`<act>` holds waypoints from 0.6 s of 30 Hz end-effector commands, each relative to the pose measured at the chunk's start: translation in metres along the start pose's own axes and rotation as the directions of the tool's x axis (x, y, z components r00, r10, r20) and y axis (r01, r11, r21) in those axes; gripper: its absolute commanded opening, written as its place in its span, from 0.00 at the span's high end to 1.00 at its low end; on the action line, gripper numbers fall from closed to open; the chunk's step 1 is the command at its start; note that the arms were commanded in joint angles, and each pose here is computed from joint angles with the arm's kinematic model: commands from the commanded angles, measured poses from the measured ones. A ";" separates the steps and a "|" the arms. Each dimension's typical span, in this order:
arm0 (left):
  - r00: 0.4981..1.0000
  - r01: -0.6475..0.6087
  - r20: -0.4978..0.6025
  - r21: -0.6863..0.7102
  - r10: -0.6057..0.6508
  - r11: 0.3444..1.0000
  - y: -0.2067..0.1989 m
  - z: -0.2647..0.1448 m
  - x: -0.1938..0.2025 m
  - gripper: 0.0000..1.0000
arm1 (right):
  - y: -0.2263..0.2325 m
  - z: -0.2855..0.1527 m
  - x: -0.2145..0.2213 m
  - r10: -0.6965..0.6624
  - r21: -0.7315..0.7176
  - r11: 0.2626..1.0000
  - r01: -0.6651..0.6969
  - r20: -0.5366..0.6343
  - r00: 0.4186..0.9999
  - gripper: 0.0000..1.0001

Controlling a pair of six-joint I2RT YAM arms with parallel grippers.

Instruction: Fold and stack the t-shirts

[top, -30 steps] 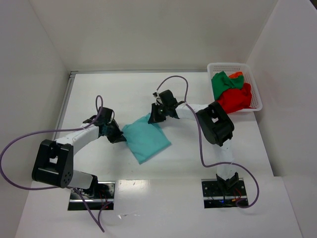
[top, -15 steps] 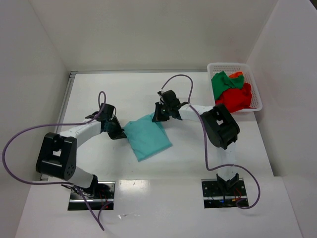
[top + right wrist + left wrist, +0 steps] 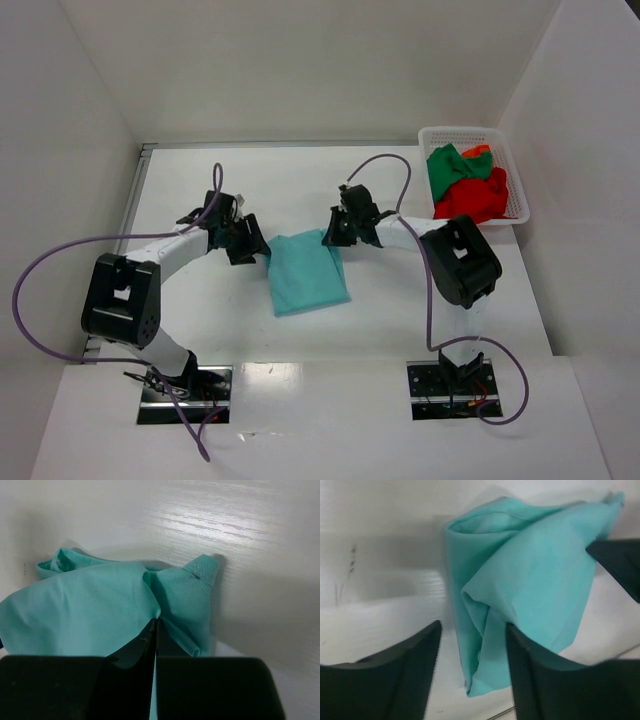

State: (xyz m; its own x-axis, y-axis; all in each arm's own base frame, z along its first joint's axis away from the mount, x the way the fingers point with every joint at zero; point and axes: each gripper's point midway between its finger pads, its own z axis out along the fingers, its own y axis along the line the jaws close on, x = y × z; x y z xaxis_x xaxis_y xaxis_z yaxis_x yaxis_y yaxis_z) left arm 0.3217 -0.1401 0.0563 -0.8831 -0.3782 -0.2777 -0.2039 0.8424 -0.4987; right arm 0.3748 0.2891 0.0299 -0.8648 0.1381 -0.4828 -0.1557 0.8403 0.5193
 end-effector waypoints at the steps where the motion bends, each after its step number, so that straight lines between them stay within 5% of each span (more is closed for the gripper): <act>1: 0.993 -0.111 -0.016 0.142 0.114 0.984 -0.027 -0.004 -0.008 0.34 | 0.015 -0.027 -0.028 0.006 -0.015 1.000 -0.004 0.112 0.994 0.96; 4: 0.992 -0.112 -0.042 0.153 0.120 0.982 -0.024 -0.003 0.001 0.26 | 0.015 -0.041 -0.033 0.015 -0.001 1.000 -0.015 0.147 0.989 0.96; 18: 0.997 -0.040 -0.058 0.176 0.051 0.984 -0.022 0.005 0.017 0.20 | -0.015 -0.049 -0.009 0.066 0.115 0.990 -0.081 0.129 0.990 0.96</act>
State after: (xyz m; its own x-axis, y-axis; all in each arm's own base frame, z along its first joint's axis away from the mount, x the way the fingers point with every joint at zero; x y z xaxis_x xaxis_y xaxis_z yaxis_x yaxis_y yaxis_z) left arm 0.3080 -0.1577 0.0495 -0.9170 -0.3210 -0.2368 -0.1308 0.8028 -0.5817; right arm 0.3632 0.2580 0.0623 -0.8116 0.2280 -0.5379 -0.0748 0.8726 0.4826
